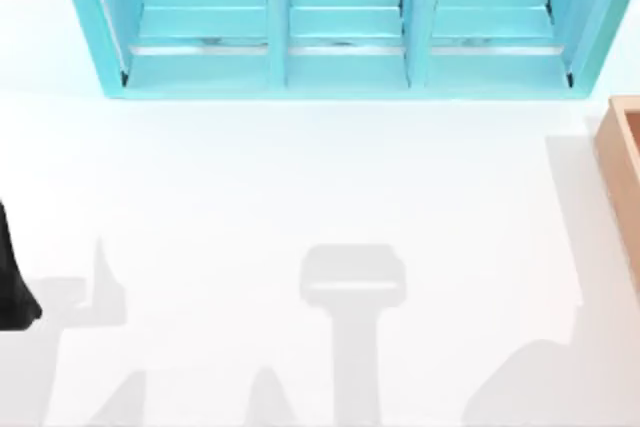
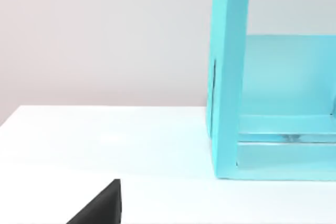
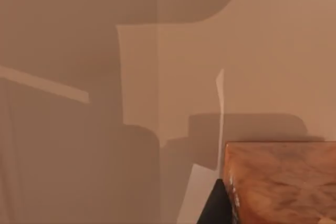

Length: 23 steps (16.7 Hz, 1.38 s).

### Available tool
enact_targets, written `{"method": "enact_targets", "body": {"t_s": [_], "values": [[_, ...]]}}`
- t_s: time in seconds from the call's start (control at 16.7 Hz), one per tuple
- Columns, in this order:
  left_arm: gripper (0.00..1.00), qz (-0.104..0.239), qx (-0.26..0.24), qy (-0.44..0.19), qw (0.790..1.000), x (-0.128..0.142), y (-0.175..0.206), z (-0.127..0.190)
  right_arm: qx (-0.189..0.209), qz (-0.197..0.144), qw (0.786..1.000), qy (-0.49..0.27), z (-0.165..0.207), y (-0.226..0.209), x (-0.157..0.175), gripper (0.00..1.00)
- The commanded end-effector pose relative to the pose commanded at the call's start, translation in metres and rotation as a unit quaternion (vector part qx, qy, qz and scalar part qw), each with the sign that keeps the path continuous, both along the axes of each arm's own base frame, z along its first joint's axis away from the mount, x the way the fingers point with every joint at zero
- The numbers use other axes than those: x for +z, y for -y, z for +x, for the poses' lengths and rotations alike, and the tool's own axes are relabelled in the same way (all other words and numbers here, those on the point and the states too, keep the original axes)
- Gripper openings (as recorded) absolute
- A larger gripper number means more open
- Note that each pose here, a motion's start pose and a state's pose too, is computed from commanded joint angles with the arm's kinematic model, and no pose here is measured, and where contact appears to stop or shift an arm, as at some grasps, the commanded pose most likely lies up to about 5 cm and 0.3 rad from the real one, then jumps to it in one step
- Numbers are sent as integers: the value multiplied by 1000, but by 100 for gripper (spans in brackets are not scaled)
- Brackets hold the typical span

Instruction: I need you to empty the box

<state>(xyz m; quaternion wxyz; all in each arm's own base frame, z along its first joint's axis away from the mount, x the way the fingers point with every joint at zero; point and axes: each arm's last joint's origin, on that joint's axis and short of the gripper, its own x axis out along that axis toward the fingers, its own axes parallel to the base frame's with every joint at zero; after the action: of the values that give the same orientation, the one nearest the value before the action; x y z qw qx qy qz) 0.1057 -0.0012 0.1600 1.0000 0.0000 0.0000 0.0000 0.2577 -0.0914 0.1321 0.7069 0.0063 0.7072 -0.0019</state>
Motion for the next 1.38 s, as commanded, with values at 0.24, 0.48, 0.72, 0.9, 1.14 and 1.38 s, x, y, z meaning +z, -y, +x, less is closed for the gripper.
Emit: {"method": "enact_targets", "body": {"t_s": [0.24, 0.48, 0.72, 0.9, 1.14, 1.38], "values": [[100, 0, 0, 0, 1000, 0, 0, 0, 0, 0, 1000, 0, 0, 0, 0, 0], [100, 0, 0, 0, 1000, 0, 0, 0, 0, 0, 1000, 0, 0, 0, 0, 0], [100, 0, 0, 0, 1000, 0, 0, 0, 0, -1, 1000, 2, 0, 0, 2, 0], [100, 0, 0, 0, 1000, 0, 0, 0, -6, -8, 999, 32, 3, 11, 30, 0], [100, 0, 0, 0, 1000, 0, 0, 0, -40, -5, 999, 31, -6, 29, 76, 0], [100, 0, 0, 0, 1000, 0, 0, 0, -27, 3, 1000, -2, -7, 20, 108, 0]]}}
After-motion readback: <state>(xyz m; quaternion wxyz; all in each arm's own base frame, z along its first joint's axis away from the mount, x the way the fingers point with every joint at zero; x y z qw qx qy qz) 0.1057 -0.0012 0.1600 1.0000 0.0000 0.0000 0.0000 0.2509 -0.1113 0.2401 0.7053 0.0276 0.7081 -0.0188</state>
